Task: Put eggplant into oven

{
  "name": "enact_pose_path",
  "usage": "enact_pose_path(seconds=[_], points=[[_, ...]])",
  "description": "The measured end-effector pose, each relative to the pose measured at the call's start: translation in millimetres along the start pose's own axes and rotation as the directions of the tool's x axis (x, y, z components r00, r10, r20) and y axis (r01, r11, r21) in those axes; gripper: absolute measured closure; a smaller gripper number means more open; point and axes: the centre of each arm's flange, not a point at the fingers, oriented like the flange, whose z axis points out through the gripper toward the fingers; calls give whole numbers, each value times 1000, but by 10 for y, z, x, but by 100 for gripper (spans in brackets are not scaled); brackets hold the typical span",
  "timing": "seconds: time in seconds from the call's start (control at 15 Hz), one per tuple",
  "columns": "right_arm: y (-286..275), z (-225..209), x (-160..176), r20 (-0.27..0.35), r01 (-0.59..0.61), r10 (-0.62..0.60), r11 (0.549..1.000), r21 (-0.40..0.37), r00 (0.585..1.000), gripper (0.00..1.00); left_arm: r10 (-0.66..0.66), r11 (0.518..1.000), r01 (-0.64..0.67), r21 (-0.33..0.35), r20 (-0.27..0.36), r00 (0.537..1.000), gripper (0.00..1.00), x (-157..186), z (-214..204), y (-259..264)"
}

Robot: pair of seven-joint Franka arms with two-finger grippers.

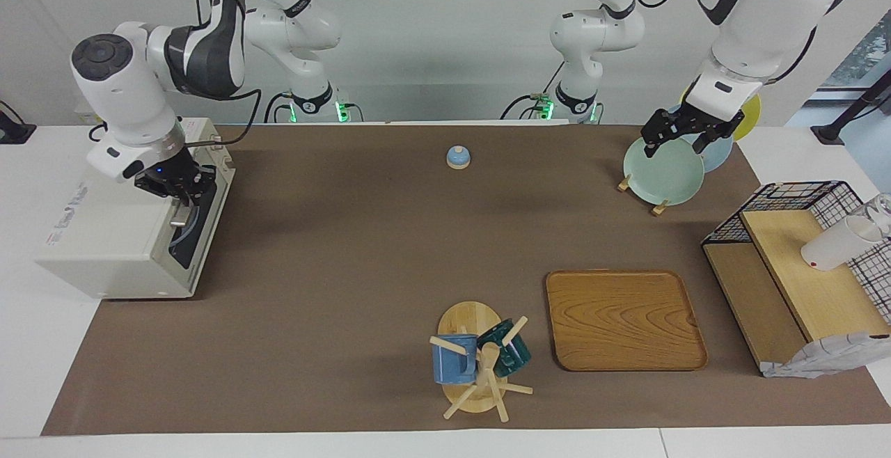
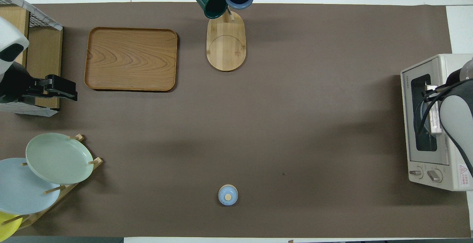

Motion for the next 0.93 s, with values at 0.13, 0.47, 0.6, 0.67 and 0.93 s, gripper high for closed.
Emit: enact_pose_path(seconds=[0.13,0.47,0.6,0.67,0.93], points=[[-336,-259,152,15,-15,15,1000,6,1000,83,0,1000,0,0,0,1000,0,0,0,0],[-965,-660,279,24,-75,75,997,21,997,76,0,1000,0,0,0,1000,0,0,0,0],[-876,-685,264,22,-101,100,993,60,995,55,0,1000,0,0,0,1000,0,0,0,0],[-823,-690,249,26,-113,112,991,74,993,45,0,1000,0,0,0,1000,0,0,0,0],[-745,-786,188,36,-115,112,990,81,993,3,0,1000,0,0,0,1000,0,0,0,0]])
